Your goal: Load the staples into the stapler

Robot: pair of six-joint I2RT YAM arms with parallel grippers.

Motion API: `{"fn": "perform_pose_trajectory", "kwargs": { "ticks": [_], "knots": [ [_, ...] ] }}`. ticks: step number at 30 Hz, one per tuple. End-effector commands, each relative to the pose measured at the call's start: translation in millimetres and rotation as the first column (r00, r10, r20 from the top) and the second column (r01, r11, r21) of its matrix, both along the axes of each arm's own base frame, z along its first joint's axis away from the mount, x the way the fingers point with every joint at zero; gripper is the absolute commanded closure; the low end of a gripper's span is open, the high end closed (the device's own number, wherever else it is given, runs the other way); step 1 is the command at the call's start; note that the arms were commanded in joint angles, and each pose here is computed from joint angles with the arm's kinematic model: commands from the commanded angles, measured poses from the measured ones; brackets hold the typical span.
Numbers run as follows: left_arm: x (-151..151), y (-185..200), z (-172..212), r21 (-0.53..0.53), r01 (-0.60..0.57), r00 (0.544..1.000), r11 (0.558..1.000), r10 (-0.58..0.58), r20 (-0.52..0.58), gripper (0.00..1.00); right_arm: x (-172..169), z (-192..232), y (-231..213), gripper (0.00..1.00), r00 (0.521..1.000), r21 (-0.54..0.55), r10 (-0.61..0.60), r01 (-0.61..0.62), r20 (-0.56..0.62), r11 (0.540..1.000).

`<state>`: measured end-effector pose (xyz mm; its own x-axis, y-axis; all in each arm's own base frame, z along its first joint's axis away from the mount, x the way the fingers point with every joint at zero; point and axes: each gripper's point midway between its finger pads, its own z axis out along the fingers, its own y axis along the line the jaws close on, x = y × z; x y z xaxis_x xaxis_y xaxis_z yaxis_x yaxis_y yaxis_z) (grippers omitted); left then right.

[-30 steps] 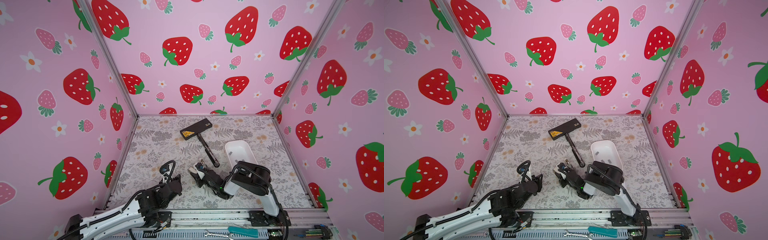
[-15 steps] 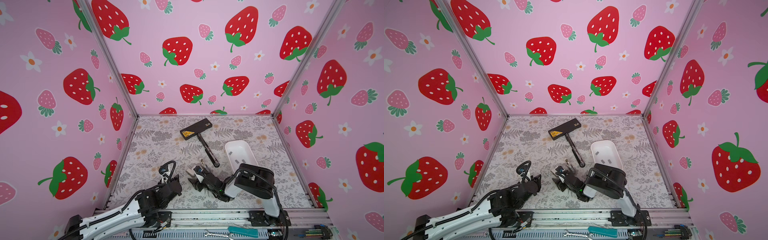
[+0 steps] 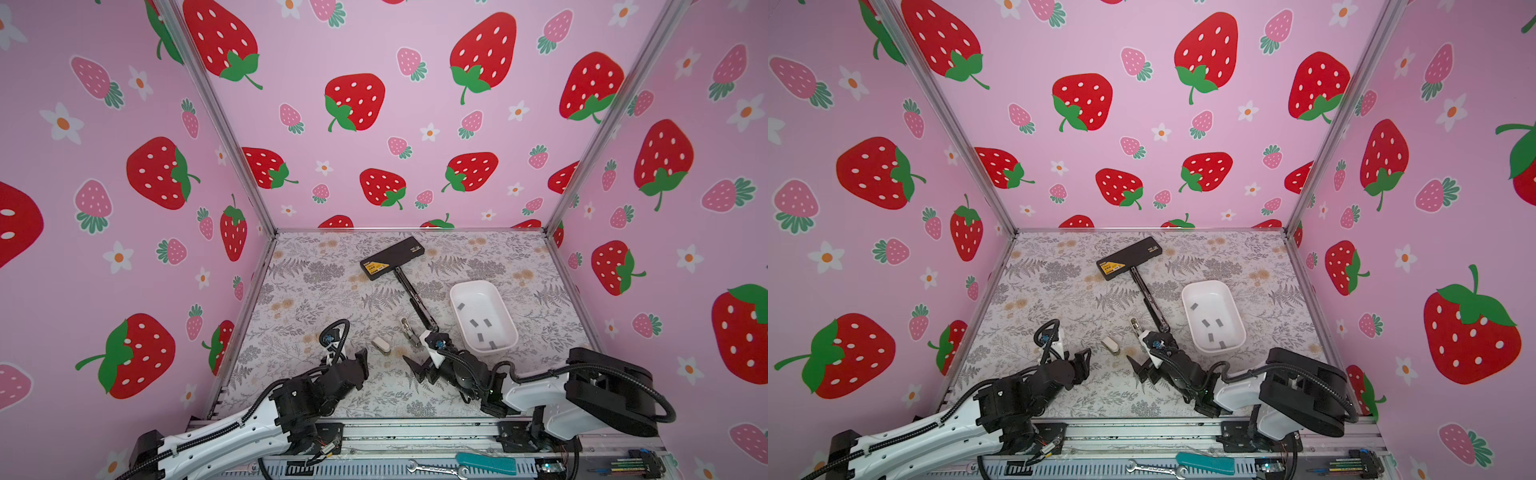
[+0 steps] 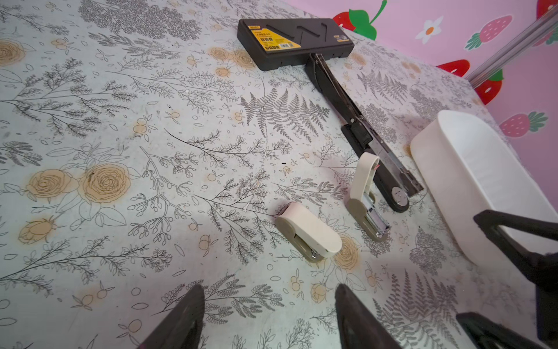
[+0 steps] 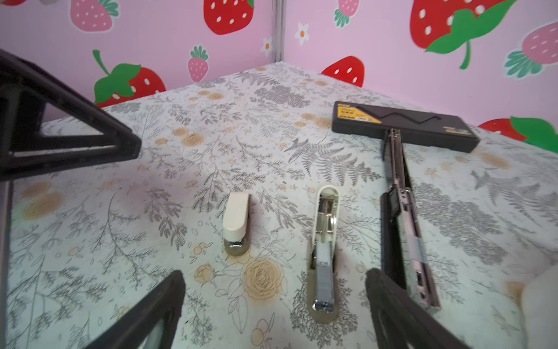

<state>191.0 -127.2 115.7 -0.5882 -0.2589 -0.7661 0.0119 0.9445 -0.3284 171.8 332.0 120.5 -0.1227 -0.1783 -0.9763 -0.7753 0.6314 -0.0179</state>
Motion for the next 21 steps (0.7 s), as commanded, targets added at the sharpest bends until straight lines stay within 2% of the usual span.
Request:
{"fn": "perform_pose_trajectory", "kwargs": {
  "ticks": [1, 2, 3, 5, 6, 7, 9, 11, 14, 17, 18, 21],
  "knots": [
    [12.3, 5.9, 34.7, -0.068, -0.115, 0.991, 0.991, 0.119, 0.057, 0.23, 16.6, -3.1, -16.5, 0.01, 0.991, -0.033, -0.119, 0.121, 0.063, 0.992],
    [14.9, 6.2, 42.7, -0.075, -0.131, 0.988, 0.989, 0.136, 0.071, 0.21, 21.3, -4.5, -19.2, 0.01, 0.986, -0.042, -0.150, 0.154, 0.077, 0.987],
    [18.1, 4.4, 54.1, -0.076, -0.130, 0.986, 0.989, 0.137, 0.095, 0.14, 30.0, -6.3, -25.6, 0.01, 0.972, -0.055, -0.215, 0.221, 0.096, 0.974],
    [26.3, -0.2, 80.8, -0.056, -0.108, 0.977, 0.993, 0.116, 0.180, 0.07, 41.9, -11.7, -31.7, 0.01, 0.949, -0.108, -0.280, 0.297, 0.145, 0.949],
    [30.4, 0.8, 93.1, -0.053, -0.118, 0.967, 0.992, 0.127, 0.221, 0.07, 47.9, -16.0, -33.2, 0.01, 0.943, -0.130, -0.300, 0.319, 0.147, 0.939],
    [34.9, 3.0, 102.6, -0.047, -0.136, 0.957, 0.990, 0.143, 0.254, 0.14, 50.2, -25.8, -32.7, 0.01, 0.953, -0.153, -0.282, 0.297, 0.115, 0.942],
    [44.9, 4.5, 111.8, -0.050, -0.161, 0.951, 0.986, 0.168, 0.260, 0.14, 46.6, -40.6, -28.2, 0.01, 0.988, -0.137, -0.153, 0.153, 0.013, 0.979],
    [55.7, -0.1, 116.5, -0.051, -0.145, 0.967, 0.988, 0.152, 0.206, 0.10, 45.4, -42.6, -33.3, 0.01, 0.994, -0.069, -0.096, 0.092, -0.058, 0.993],
    [78.2, -1.5, 122.2, -0.074, -0.177, 0.976, 0.981, 0.185, 0.116, 0.10, 44.0, -38.4, -33.4, 0.00, 0.997, -0.083, -0.064, 0.061, -0.037, 0.995],
    [107.1, -21.9, 123.7, -0.105, -0.135, 0.987, 0.985, 0.142, 0.068, 0.04, 38.2, -36.6, -30.9, 0.07, 0.999, -0.078, -0.014, 0.011, -0.039, 0.997],
    [117.1, -31.9, 118.4, -0.113, -0.114, 0.992, 0.987, 0.120, 0.047, 0.05, 36.1, -37.5, -29.4, 0.11, 0.999, -0.080, 0.002, -0.006, -0.045, 0.997],
    [136.2, -72.1, 95.5, -0.129, 0.002, 1.000, 0.992, -0.003, -0.013, 0.16, 30.1, -40.9, -28.9, 0.18, 0.998, -0.090, 0.036, -0.040, -0.048, 0.995]
  ]
}}
